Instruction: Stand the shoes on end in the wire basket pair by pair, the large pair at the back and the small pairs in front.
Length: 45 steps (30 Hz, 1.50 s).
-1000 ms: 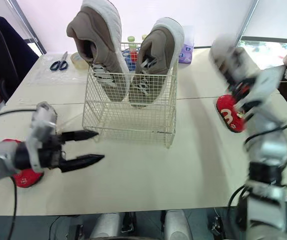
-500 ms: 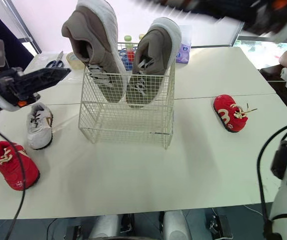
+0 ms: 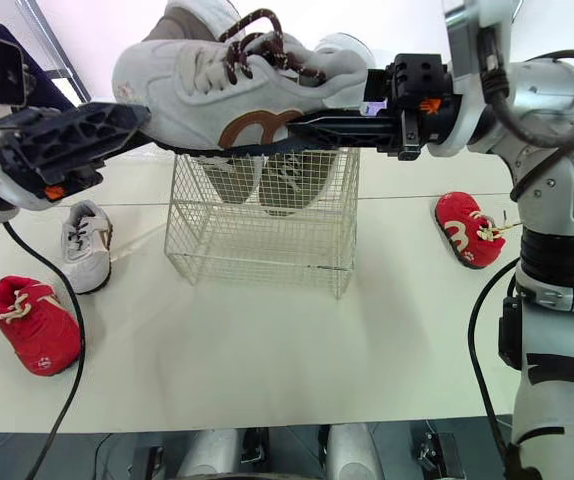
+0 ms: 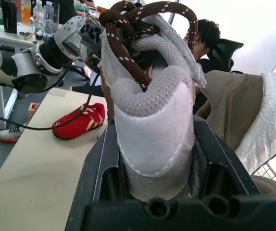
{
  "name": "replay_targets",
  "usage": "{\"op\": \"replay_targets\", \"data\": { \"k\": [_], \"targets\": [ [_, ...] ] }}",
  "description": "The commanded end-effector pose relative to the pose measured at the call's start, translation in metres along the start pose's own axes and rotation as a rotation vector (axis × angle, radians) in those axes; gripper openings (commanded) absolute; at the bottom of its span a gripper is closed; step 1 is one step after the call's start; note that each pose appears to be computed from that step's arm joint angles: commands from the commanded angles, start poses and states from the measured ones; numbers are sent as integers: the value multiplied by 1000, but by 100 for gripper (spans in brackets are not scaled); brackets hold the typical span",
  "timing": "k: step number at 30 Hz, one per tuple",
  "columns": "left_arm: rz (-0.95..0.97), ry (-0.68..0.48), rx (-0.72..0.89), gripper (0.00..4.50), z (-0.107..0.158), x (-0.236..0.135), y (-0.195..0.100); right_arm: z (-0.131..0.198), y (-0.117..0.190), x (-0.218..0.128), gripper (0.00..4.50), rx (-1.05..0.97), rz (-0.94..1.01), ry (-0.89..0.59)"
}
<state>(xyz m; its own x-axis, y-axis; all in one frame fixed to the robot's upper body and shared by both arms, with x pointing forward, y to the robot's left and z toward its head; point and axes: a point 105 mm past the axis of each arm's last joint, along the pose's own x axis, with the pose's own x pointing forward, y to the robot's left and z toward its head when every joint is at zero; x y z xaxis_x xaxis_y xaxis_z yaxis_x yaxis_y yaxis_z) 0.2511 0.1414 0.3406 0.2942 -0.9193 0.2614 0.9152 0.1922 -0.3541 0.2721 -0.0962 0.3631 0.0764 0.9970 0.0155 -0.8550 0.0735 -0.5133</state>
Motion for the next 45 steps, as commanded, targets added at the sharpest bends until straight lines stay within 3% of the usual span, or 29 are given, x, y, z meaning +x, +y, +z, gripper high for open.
{"op": "replay_targets", "data": {
  "k": [1, 7, 11, 15, 16, 18, 22, 26, 30, 35, 45],
  "targets": [
    [-51, 5, 21, 450, 0, 4, -11, 7, -1, 0, 128, -79, -16, -4],
    [-46, -57, -37, 450, 6, 12, 2, 9, 11, 8, 128, -79, 37, -20],
    [-79, -47, -61, 319, 1, 15, 1, 9, 12, 11, 127, -84, 44, -19],
    [-82, -66, -76, 128, 2, 15, 1, 6, 12, 12, 127, -87, 38, 0],
    [-78, -78, -78, 72, 4, 14, 2, 5, 10, 11, 188, -85, 30, 6],
    [-67, -108, -78, 33, 7, 13, 4, 0, 8, 7, 241, -64, 9, 23],
    [-63, -226, -65, 33, 15, 6, 1, -11, -12, -22, 449, 89, -229, 1],
    [-54, -335, -64, 33, 12, 2, -2, -27, -5, -42, 449, 524, -380, -319],
    [-66, -423, -61, 33, 10, 13, 0, -34, 11, -19, 449, 805, -459, -679],
    [-94, -459, -46, 33, 4, 34, 8, -27, 24, 22, 449, 913, -407, -788],
    [-87, -421, -23, 33, -7, 43, 15, -9, 15, 27, 449, 821, -398, -849]
  ]
}}
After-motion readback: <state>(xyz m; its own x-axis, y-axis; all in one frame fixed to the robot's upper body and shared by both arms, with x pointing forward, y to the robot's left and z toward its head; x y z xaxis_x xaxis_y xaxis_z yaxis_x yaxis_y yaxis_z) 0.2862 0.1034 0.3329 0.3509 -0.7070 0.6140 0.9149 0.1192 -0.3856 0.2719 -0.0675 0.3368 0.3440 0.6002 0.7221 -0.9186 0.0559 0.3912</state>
